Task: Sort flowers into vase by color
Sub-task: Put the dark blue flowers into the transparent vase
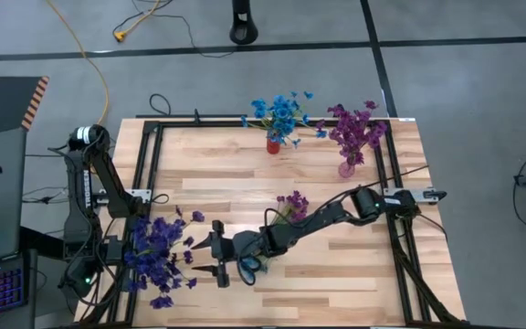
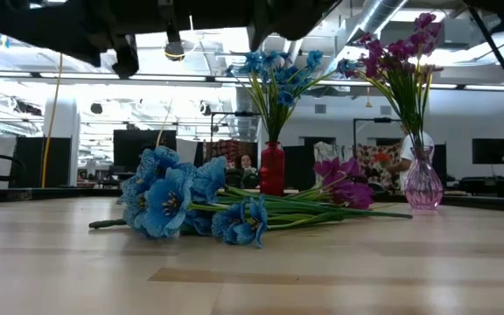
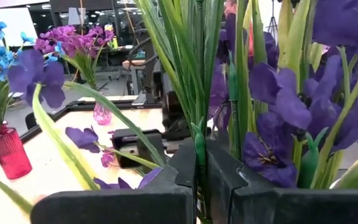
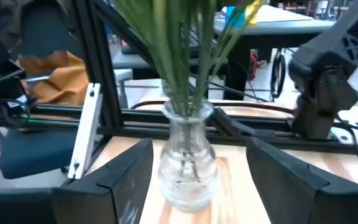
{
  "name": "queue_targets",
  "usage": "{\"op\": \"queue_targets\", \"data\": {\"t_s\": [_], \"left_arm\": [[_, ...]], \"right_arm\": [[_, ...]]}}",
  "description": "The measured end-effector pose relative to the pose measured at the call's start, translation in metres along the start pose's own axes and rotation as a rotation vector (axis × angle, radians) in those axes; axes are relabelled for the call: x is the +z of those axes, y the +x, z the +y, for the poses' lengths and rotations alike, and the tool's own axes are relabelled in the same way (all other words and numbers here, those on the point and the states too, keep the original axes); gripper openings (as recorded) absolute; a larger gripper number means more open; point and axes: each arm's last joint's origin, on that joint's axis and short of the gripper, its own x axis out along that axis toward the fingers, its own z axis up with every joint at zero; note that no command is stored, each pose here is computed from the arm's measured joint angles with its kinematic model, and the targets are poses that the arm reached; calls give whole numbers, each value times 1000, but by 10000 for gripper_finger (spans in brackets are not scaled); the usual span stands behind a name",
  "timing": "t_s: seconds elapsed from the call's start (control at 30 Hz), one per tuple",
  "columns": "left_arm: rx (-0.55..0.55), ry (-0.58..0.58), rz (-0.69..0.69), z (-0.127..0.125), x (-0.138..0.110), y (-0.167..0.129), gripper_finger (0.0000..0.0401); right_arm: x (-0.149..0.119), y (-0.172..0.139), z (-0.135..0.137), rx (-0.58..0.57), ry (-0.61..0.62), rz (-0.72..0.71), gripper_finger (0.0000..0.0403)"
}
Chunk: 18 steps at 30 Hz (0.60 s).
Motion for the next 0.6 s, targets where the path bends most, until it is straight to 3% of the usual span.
{"op": "queue_targets", "data": {"t_s": [0.4, 0.6], "left_arm": [[0, -1, -1, 0, 0, 0, 0], [0, -3, -1, 0, 0, 0, 0]], "right_arm": [[-3, 2, -7, 12, 55, -1, 294], [-3, 2, -7, 40, 106, 3, 360]]}}
